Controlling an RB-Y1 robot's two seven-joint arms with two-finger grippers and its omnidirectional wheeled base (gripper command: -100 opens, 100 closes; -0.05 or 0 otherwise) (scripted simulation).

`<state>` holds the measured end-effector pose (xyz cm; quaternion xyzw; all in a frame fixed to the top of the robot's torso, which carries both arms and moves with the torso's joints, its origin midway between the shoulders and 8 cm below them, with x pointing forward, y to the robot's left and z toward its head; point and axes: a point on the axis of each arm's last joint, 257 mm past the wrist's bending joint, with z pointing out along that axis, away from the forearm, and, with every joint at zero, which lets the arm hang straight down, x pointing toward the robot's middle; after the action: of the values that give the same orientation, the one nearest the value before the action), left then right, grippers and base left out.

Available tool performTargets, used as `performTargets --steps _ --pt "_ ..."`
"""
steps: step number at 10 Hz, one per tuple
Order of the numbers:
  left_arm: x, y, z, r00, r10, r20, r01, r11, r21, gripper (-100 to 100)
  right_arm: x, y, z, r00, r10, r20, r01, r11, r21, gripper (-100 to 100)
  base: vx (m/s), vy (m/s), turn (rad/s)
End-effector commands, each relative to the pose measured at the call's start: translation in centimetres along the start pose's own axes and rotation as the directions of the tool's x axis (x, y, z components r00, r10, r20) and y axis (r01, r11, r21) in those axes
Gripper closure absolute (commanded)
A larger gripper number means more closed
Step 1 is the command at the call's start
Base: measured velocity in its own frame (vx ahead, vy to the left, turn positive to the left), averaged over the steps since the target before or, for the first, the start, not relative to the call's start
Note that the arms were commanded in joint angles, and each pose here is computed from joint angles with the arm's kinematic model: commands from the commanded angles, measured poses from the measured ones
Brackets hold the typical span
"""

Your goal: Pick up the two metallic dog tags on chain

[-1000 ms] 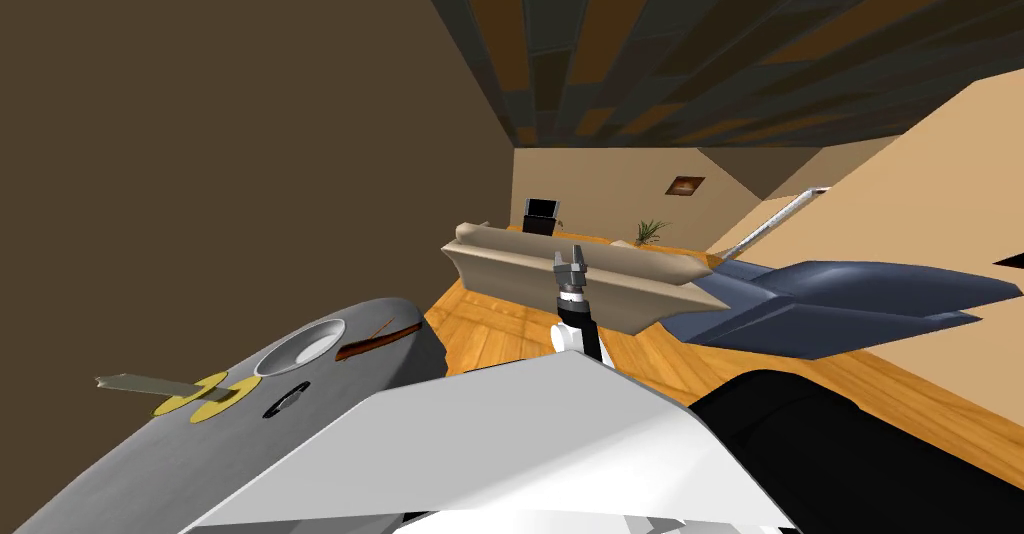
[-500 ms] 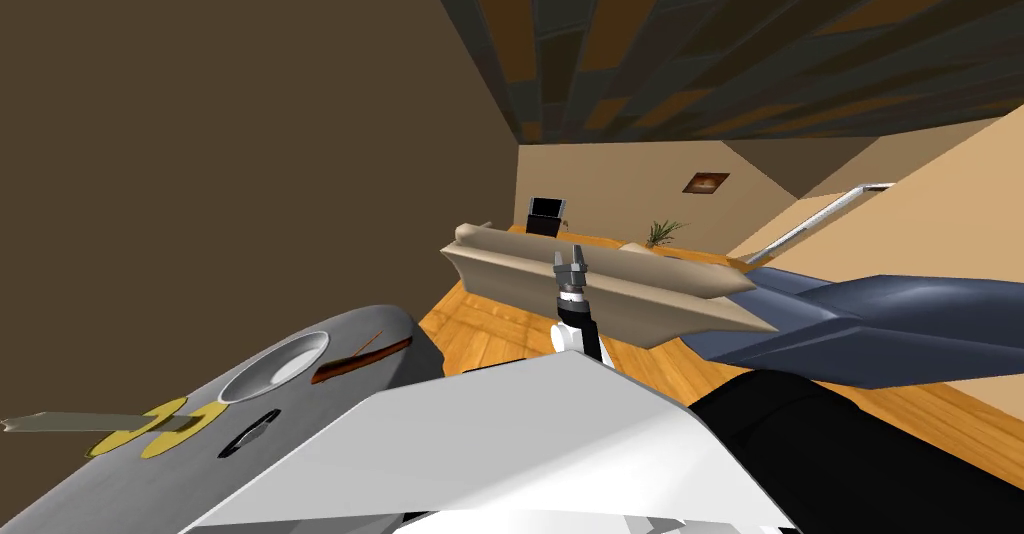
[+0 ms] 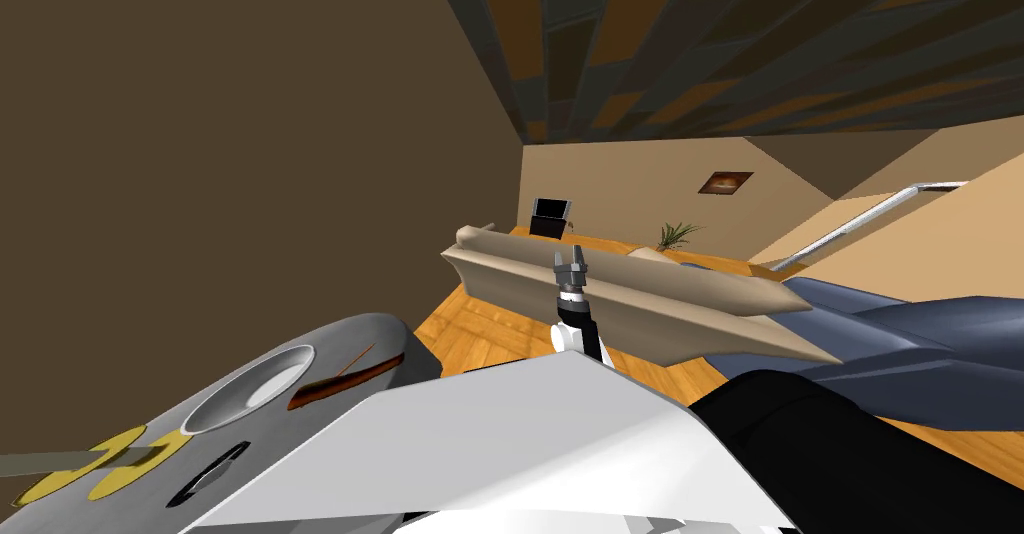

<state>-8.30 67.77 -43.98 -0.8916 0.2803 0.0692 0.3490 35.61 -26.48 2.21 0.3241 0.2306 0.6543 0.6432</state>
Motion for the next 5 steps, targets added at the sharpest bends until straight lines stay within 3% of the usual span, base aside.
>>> performTargets --steps 1,3,4,5 --pt "-0.3 1.2 0.2 0.999 -0.047 0.004 0.047 0.998 -0.037 -100 0.0 0.0 0.0 1.000 0.000 0.000 0.000 1.000 0.000 0 0.139 0.011 0.041" --pt "0.2 4.3 0.4 0.994 -0.110 0.005 0.110 0.988 -0.109 -100 0.0 0.0 0.0 1.000 0.000 0.000 0.000 1.000 0.000 0 0.146 -0.021 0.044" --pt "-0.1 3.3 0.4 0.996 -0.093 0.004 0.093 0.992 -0.086 -100 0.0 0.0 0.0 1.000 0.000 0.000 0.000 1.000 0.000 0 0.053 -0.019 0.016" --pt "-0.1 3.5 0.4 0.995 -0.097 0.004 0.097 0.991 -0.091 0 0.0 0.0 0.0 1.000 0.000 0.000 0.000 1.000 0.000 0 0.011 -0.003 -0.002"
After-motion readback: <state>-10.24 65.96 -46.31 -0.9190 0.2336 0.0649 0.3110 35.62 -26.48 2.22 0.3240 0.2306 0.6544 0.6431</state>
